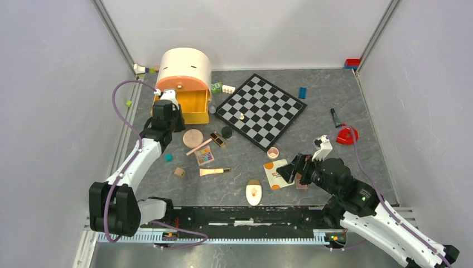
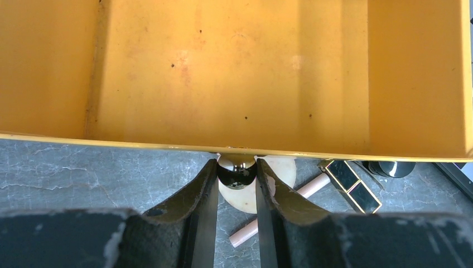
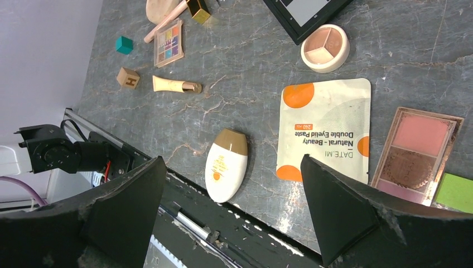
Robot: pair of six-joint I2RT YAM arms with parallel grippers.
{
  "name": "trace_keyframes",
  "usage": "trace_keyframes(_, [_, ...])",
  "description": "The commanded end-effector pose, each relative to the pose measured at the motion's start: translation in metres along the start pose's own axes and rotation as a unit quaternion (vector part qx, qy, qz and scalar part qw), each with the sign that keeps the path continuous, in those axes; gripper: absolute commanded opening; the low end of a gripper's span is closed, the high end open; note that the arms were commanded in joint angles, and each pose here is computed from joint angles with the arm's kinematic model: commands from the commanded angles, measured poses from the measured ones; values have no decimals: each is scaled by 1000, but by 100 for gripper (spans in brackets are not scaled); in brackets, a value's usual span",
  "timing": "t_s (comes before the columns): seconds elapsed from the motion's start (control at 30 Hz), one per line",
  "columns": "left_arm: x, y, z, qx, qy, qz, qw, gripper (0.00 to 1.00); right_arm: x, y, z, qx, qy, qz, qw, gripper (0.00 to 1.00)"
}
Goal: Organize the makeup
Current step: Open the drawer in the storage box.
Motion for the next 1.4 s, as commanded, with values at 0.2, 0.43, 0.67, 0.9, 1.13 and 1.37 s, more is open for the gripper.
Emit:
trace_keyframes(0.2, [8,5,3,-30,17,-14,999,21,5,8,5,-12,6,-17,1000,98])
trace_keyframes(0.43, [6,-2,1,-49,27,0,998,21,4,7,4,-14,5,-17,1000,98])
trace_keyframes(0.67, [8,-6,2,-52,34,3,998,22,3,8,6,-15,7,-17,1000,98])
trace_keyframes(0.9, [8,-10,0,-58,30,9,998,24,3,8,8,-16,9,-15,1000,98])
trace_keyframes(1.13, [8,-10,1,-57,36,9,998,35,4,8,8,-18,10,-16,1000,98])
trace_keyframes(1.37, [7,-10,2,-57,38,10,998,46,4,9,8,-18,9,-18,1000,98])
Point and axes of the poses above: each gripper's point midway between its finger pads, its own x axis back along the fingers, its own z axis along the line the jaws close on, y = z × x, the point moved 3 cm from there along x, back along the fingers, and after that the axes turned 7 degrees about -x, right-handed, at the moved point
